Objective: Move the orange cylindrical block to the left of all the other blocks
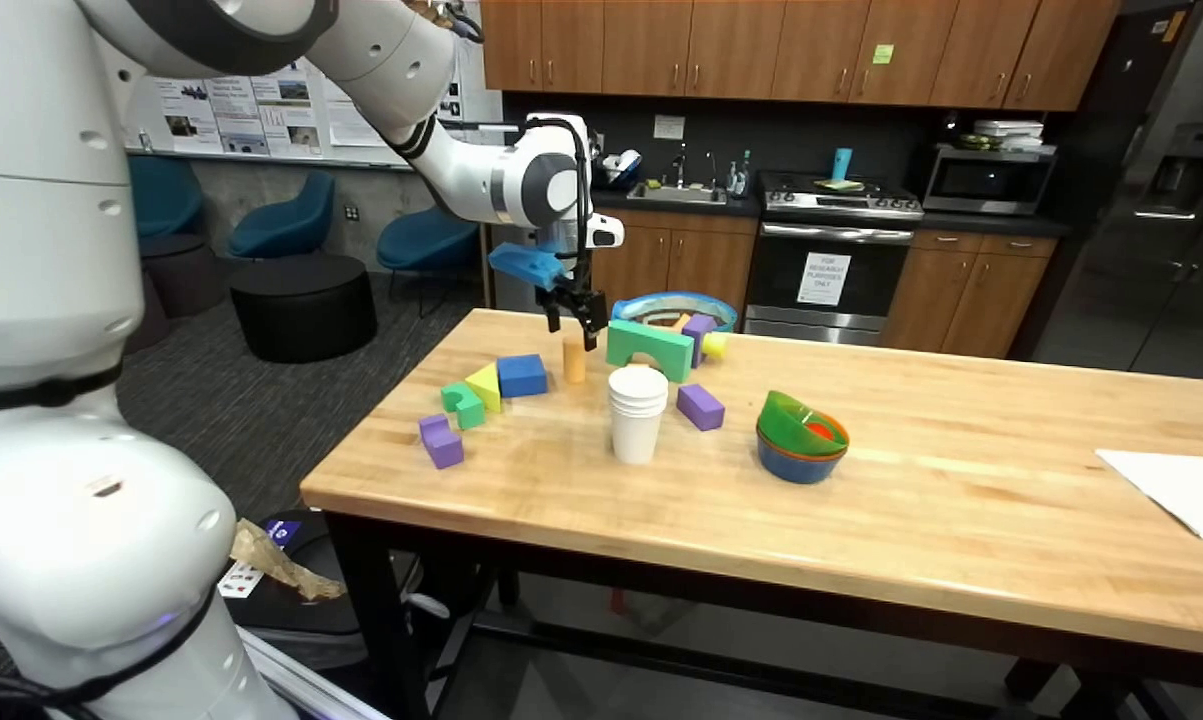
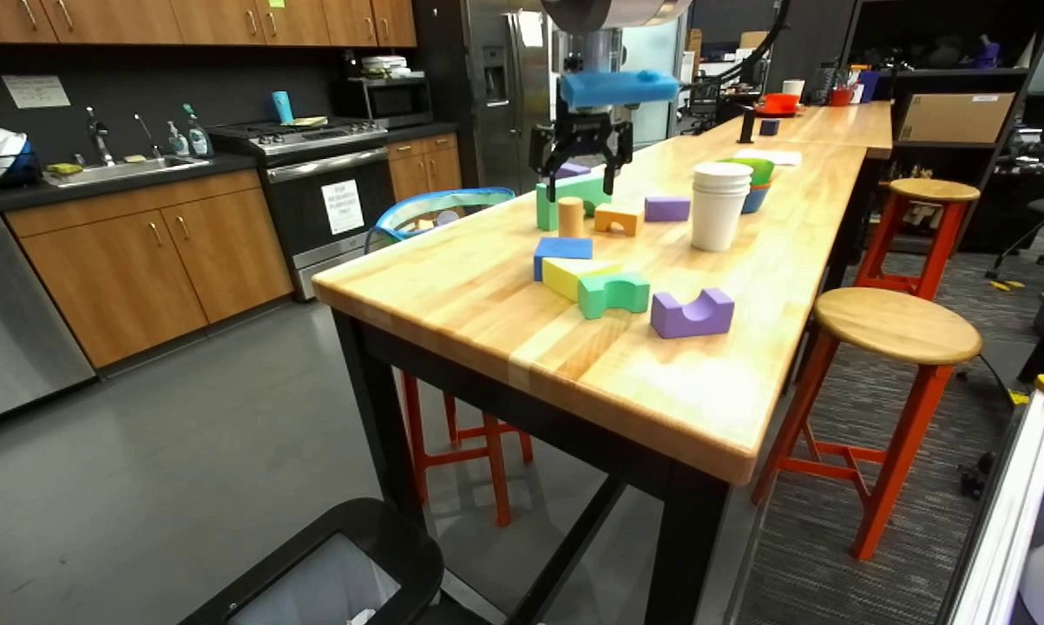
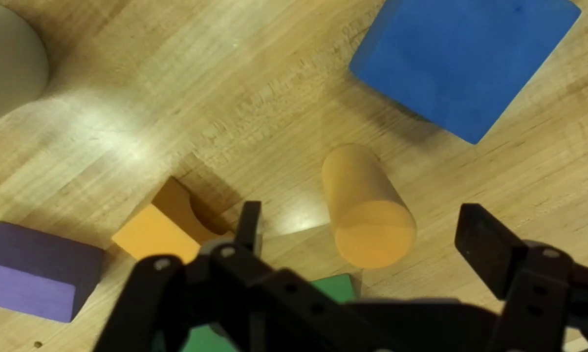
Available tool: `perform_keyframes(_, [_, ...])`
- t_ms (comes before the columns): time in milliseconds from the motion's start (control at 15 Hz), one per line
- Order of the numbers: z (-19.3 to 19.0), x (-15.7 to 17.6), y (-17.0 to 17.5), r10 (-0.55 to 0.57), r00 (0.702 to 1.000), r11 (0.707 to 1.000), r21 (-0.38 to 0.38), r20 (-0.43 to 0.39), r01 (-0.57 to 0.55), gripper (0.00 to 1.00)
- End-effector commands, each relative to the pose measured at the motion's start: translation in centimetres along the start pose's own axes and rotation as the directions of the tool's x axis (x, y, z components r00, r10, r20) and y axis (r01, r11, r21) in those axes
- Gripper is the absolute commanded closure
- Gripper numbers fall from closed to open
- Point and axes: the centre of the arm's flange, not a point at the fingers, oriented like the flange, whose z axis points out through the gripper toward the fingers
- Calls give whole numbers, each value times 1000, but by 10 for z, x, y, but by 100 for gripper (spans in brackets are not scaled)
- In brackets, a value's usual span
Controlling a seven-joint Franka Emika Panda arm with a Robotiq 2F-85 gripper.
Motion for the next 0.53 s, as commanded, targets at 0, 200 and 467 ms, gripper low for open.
perform_keyframes(0, [7, 7, 5, 0, 1000, 999, 48, 0, 0, 0])
perform_keyframes(200, [12, 12, 7, -7, 1000, 998, 60, -6, 7, 0])
perform_keyframes(467, [17, 18, 7, -20, 999, 999, 48, -25, 21, 0])
